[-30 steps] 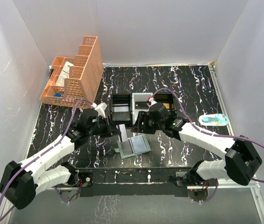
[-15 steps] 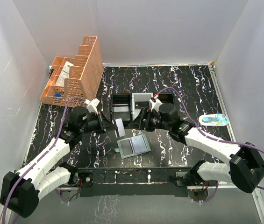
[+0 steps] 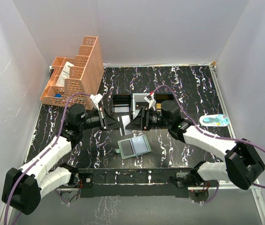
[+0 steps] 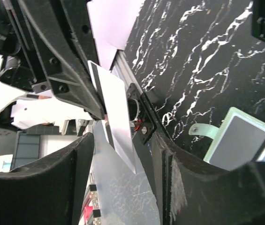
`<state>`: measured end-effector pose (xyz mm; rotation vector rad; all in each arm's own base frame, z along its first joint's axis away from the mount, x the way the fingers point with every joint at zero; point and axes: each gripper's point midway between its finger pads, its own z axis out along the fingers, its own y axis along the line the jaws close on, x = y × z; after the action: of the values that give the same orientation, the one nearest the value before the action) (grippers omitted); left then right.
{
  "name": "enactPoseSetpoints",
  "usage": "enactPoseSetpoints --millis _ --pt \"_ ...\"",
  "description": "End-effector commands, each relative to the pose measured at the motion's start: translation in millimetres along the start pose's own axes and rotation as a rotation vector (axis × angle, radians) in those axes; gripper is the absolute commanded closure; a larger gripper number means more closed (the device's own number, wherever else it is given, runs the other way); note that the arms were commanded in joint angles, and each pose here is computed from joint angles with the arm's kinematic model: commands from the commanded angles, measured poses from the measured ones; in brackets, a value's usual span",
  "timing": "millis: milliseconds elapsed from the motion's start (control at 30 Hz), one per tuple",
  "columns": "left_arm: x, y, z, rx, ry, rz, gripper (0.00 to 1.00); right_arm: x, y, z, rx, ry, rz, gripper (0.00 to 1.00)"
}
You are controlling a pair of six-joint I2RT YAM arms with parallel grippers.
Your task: Take the credit cards out of the card holder
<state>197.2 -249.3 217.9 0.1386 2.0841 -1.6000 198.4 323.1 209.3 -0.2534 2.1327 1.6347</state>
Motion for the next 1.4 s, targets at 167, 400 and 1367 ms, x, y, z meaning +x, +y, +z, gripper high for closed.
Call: enactPoseSetpoints --millis 167,400,1367 --pt "2 -34 -8 0.102 0.075 0.064 1.0 -11 54 -14 -0.305 -0.013 -0.029 0.64" --pt "1 -41 -7 0.149 0.092 0.063 1.0 -9 59 -15 -0.329 0.016 -0.041 0.77" --pt "-18 79 -74 -0.651 -0.302 -0.036 0.01 -105 -39 -14 0.51 -0.234 -0.785 1.0"
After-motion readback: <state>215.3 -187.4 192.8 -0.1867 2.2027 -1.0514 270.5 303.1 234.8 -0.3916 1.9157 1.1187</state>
